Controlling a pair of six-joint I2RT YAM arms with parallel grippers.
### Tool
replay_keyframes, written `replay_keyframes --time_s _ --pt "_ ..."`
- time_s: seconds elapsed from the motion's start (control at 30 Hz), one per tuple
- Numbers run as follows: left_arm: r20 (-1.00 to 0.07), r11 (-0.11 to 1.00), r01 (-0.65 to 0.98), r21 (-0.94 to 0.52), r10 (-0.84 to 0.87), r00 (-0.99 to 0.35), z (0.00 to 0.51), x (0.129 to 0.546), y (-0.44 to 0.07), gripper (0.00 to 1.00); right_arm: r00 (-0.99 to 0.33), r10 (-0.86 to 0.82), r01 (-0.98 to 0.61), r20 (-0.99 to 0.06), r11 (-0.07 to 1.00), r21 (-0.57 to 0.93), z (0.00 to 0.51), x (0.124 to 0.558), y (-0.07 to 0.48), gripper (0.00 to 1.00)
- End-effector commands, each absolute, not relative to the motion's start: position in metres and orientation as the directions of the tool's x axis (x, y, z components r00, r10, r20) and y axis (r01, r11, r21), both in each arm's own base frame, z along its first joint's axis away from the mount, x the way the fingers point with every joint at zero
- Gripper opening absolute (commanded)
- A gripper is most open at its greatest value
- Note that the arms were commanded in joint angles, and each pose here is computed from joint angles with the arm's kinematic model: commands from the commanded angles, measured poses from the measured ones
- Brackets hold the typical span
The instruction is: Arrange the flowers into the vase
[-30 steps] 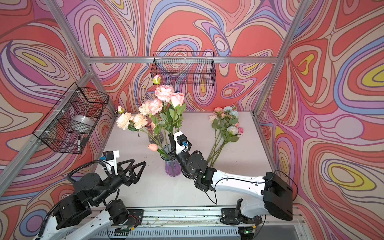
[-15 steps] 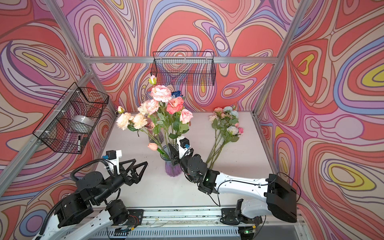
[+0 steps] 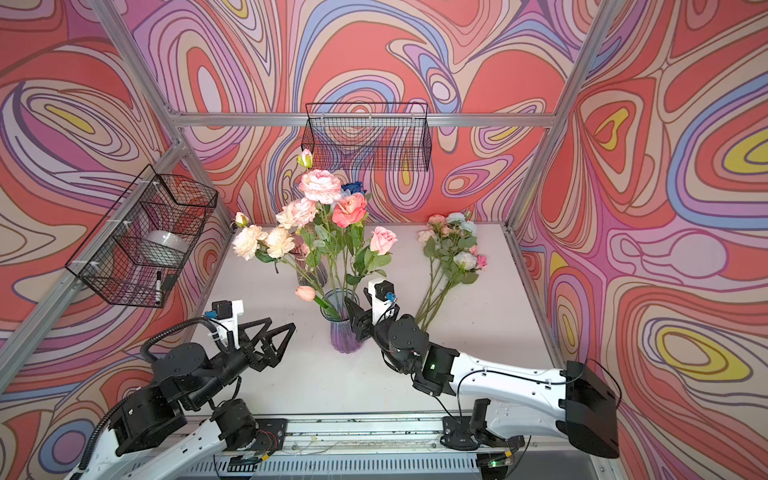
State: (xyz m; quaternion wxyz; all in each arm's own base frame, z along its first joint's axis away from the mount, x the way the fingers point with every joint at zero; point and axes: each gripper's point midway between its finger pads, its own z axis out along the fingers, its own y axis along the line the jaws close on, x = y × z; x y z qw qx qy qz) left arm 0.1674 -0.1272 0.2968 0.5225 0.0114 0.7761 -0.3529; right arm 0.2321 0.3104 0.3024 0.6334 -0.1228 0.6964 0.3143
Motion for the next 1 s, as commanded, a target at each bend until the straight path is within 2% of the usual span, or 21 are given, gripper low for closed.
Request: replay_keyframes --time_s 0.0,0.3,0.5,0.63,0.77,0.8,0.87,0.97 --pt "-0.817 0.751 0.379 -0.541 -0.363 -0.448 0.299 0.165 -0.122 0.98 -0.231 0.221 -0.581 -0.948 0.75 0.316 0.291 0.22 0.305 0.56" --pt "-0.772 0.746 0.321 -0.583 -0.387 -0.504 0.265 0.162 -0.118 0.95 -0.339 0.16 -0.585 -0.927 0.736 0.341 0.257 0.192 0.292 0.57" --pt "-0.672 0.735 0.195 -0.649 -0.434 -0.6 0.202 0.164 -0.122 0.88 -0.455 0.079 -0.543 -0.887 0.765 0.347 0.198 0.182 0.29 0.56" --pt "-0.597 0.721 0.11 -0.684 -0.467 -0.652 0.167 0.165 -0.125 0.89 -0.525 0.029 -0.508 -0.851 0.791 0.34 0.16 0.179 0.29 0.57" --pt "-0.571 0.73 0.087 -0.678 -0.448 -0.688 0.151 0.161 -0.128 0.92 -0.596 -0.067 -0.504 -0.8 0.807 0.308 0.116 0.173 0.298 0.58" --pt "-0.573 0.735 0.083 -0.673 -0.447 -0.687 0.151 0.161 -0.126 0.93 -0.61 -0.08 -0.511 -0.788 0.8 0.315 0.108 0.17 0.301 0.6" --pt "-0.575 0.751 0.066 -0.657 -0.443 -0.687 0.146 0.161 -0.123 0.96 -0.631 -0.094 -0.508 -0.77 0.8 0.319 0.092 0.168 0.304 0.89" --pt "-0.554 0.762 0.04 -0.646 -0.432 -0.711 0.128 0.163 -0.127 0.93 -0.64 -0.113 -0.511 -0.76 0.802 0.31 0.078 0.168 0.31 0.89"
